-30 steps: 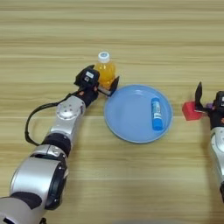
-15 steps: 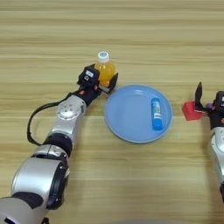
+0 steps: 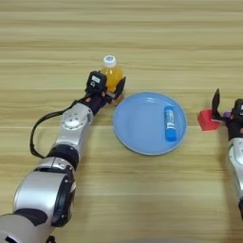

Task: Move the objects on the table

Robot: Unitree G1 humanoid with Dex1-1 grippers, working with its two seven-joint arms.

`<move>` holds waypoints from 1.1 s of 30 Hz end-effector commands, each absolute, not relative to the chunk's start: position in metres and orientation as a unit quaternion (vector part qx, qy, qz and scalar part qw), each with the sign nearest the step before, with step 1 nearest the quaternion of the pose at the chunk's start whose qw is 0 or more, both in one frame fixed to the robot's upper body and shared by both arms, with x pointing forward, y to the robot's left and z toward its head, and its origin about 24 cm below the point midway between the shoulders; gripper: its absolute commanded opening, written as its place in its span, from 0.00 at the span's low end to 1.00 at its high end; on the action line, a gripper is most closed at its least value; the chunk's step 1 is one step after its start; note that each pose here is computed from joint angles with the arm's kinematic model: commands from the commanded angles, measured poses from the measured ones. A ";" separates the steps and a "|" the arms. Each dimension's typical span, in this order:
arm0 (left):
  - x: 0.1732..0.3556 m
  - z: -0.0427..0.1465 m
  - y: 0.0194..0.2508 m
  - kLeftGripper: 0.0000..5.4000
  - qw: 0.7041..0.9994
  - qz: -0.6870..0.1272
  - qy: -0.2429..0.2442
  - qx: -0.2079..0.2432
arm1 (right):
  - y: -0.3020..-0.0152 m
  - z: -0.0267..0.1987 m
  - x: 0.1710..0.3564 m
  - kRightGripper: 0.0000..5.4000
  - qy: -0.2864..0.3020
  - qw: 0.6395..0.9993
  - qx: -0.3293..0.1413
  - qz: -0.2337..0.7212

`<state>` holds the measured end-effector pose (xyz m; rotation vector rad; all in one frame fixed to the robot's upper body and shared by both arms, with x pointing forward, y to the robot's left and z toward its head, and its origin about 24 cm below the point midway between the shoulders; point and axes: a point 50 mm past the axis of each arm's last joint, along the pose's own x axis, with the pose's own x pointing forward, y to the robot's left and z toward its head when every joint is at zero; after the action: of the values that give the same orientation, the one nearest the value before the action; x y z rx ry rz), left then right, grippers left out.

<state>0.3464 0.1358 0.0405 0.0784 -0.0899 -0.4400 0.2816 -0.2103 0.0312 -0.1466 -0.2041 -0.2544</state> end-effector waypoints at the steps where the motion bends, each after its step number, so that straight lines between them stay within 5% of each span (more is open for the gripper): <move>1: 0.360 0.068 0.137 0.64 0.972 -0.212 -0.091 0.042 | -0.204 0.036 0.286 1.00 -0.109 0.984 -0.078 -0.116; 18: 0.363 0.089 0.140 0.64 0.967 -0.199 -0.145 0.058 | -0.165 0.059 0.280 1.00 -0.162 0.983 -0.085 -0.013; 33: 0.337 0.112 0.114 0.64 0.934 -0.302 -0.189 0.014 | -0.107 0.072 0.261 1.00 -0.146 0.975 -0.090 0.143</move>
<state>0.3411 0.1185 0.1002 0.0472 -0.3508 -0.5789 0.2625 -0.1115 0.0723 -0.1803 -0.3118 0.2625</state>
